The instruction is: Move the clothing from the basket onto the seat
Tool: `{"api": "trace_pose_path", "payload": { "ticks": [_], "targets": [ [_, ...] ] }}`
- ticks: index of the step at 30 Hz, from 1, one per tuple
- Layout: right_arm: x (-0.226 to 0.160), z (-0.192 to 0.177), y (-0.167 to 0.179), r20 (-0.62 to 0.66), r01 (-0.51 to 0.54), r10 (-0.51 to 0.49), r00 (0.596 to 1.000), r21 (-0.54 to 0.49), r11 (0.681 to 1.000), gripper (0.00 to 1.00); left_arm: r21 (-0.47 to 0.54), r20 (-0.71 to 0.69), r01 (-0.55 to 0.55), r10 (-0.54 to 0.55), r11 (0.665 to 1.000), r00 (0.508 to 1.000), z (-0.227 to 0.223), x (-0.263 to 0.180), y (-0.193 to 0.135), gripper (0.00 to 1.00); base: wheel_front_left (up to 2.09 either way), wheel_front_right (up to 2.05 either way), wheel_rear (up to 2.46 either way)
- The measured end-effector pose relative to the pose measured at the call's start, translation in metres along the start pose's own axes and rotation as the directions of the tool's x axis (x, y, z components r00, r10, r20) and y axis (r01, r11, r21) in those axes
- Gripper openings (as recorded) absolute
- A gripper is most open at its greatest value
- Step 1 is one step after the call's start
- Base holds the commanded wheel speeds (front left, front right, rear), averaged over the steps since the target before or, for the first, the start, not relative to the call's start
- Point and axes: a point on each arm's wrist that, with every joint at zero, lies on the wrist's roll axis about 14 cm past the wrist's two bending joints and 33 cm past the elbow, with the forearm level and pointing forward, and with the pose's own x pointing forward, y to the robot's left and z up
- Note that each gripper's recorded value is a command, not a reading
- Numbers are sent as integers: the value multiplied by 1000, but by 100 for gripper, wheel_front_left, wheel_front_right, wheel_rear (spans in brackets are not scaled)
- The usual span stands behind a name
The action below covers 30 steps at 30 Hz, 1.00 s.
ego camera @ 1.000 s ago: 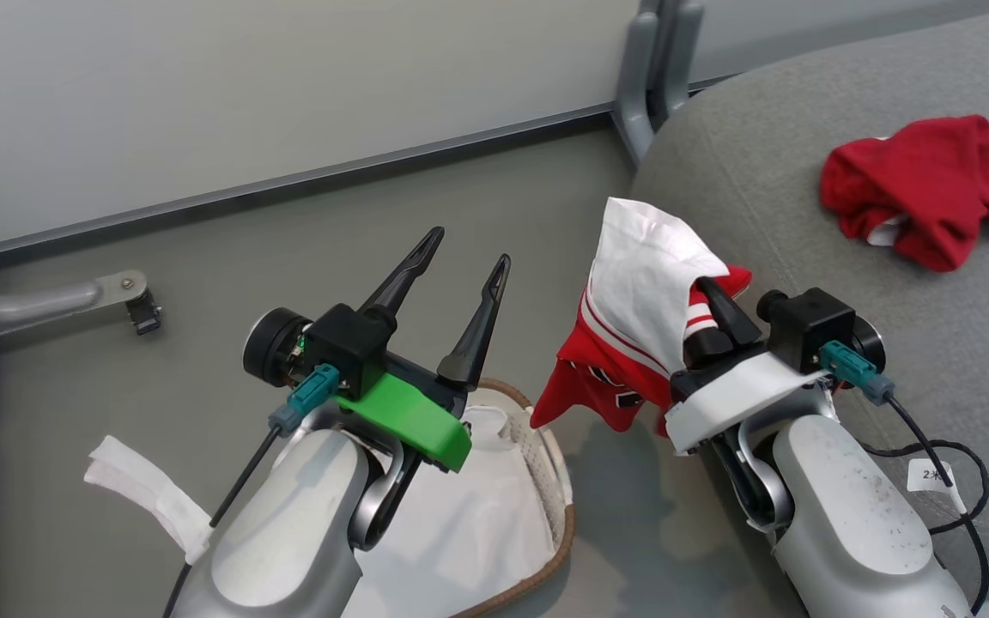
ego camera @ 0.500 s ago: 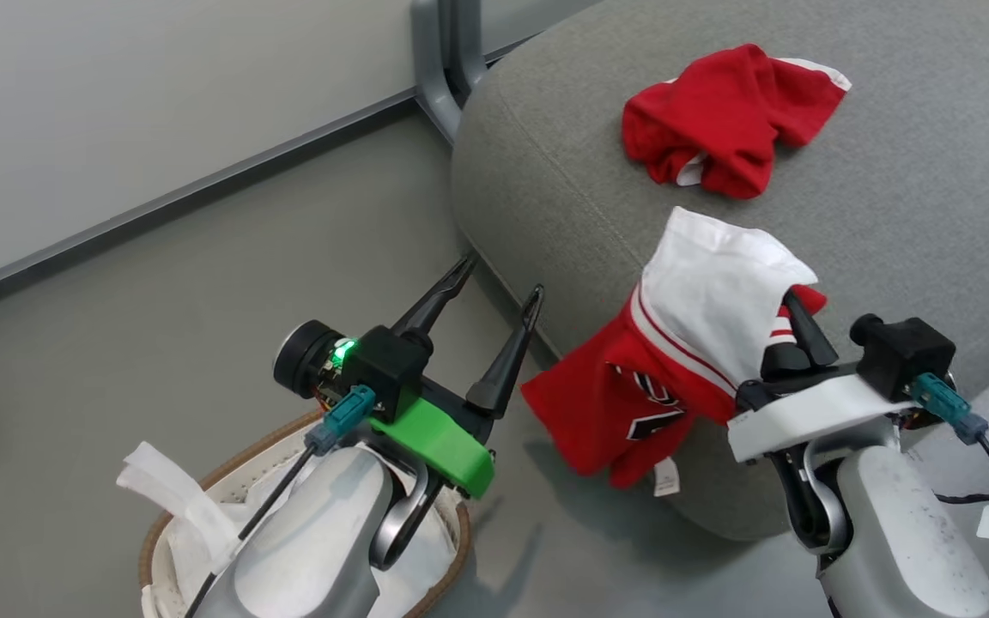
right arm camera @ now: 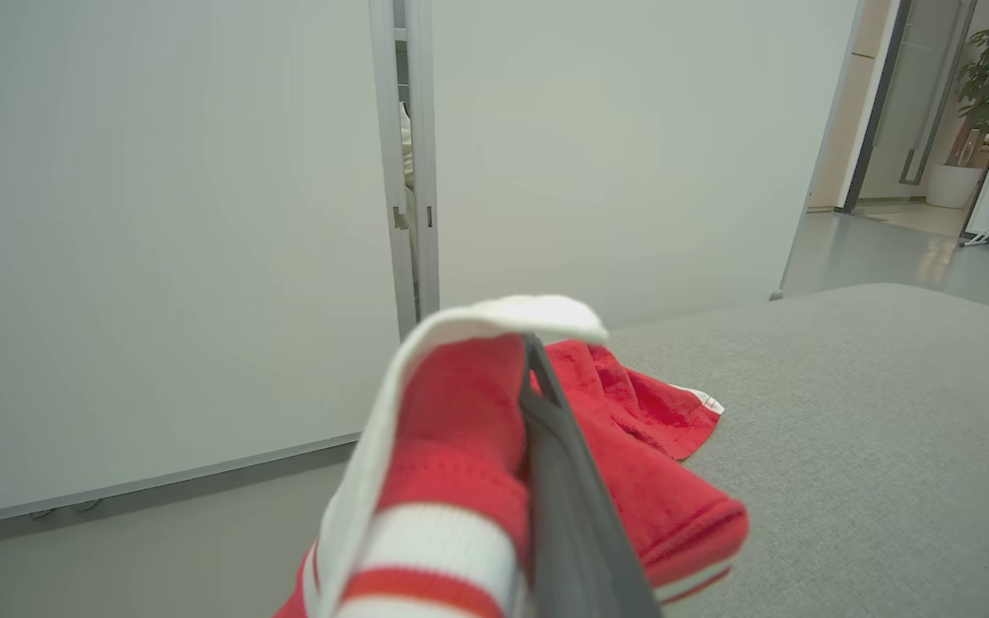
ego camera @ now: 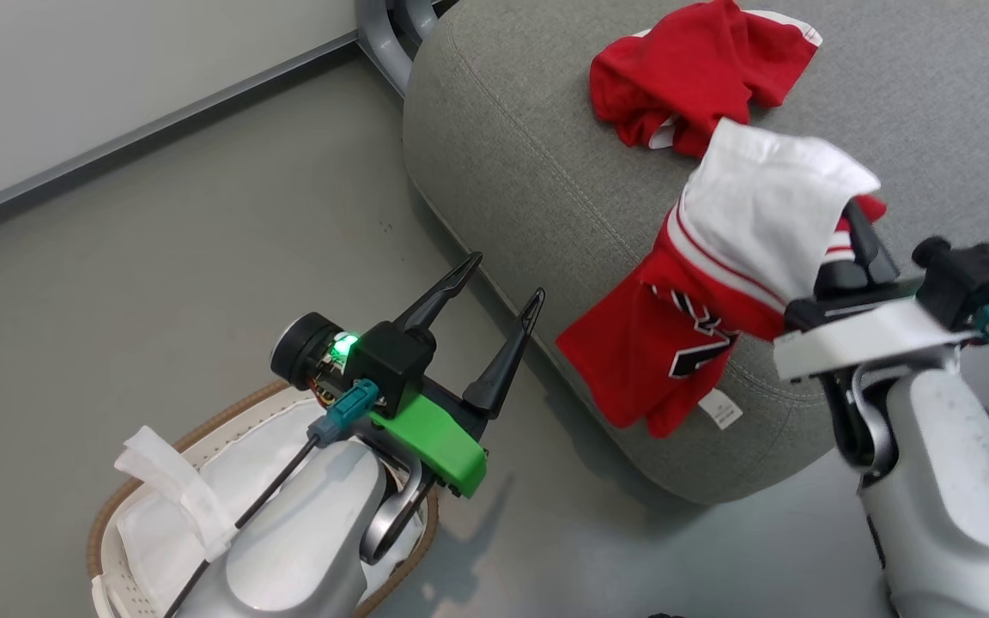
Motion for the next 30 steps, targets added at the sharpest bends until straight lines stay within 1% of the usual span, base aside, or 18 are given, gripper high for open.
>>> {"api": "trace_pose_path", "payload": {
  "ticks": [3,6,8,13,17,19,20,24,28,30],
  "targets": [
    [27,18,-2,42,-38,42,998,-84,996,0,-3,-14,-11,11,1000,1000,-9,-4,10,100,0,0,0],
    [60,40,1,78,-86,102,992,-185,979,0,-4,-20,-37,37,999,999,-15,-8,25,100,0,0,0],
    [80,53,-3,98,-88,113,989,-230,969,0,-6,-22,-45,45,999,999,-18,-11,32,100,0,0,0],
    [130,101,-28,176,-28,96,980,-353,935,0,-22,-32,-60,60,998,998,-29,-17,44,100,0,0,0],
    [159,125,-48,199,33,56,978,-419,907,0,-14,-34,-89,88,996,995,-32,-26,61,100,0,0,0],
    [174,137,-56,205,63,38,978,-465,883,0,-20,-45,-108,107,994,993,-37,-32,69,100,0,0,0],
    [179,141,-59,214,81,24,977,-466,881,0,-20,-49,-118,117,993,992,-39,-35,73,100,0,0,0],
    [197,133,-73,188,124,-33,982,-498,858,0,-30,-58,-160,158,987,986,-46,-48,91,100,0,0,0],
    [206,100,-93,120,166,-121,985,-503,848,0,-43,-73,-205,201,978,977,-55,-61,108,100,0,0,0],
    [207,77,-100,83,180,-160,984,-485,856,0,-44,-82,-228,224,973,971,-61,-68,118,100,0,0,0]
  ]
}}
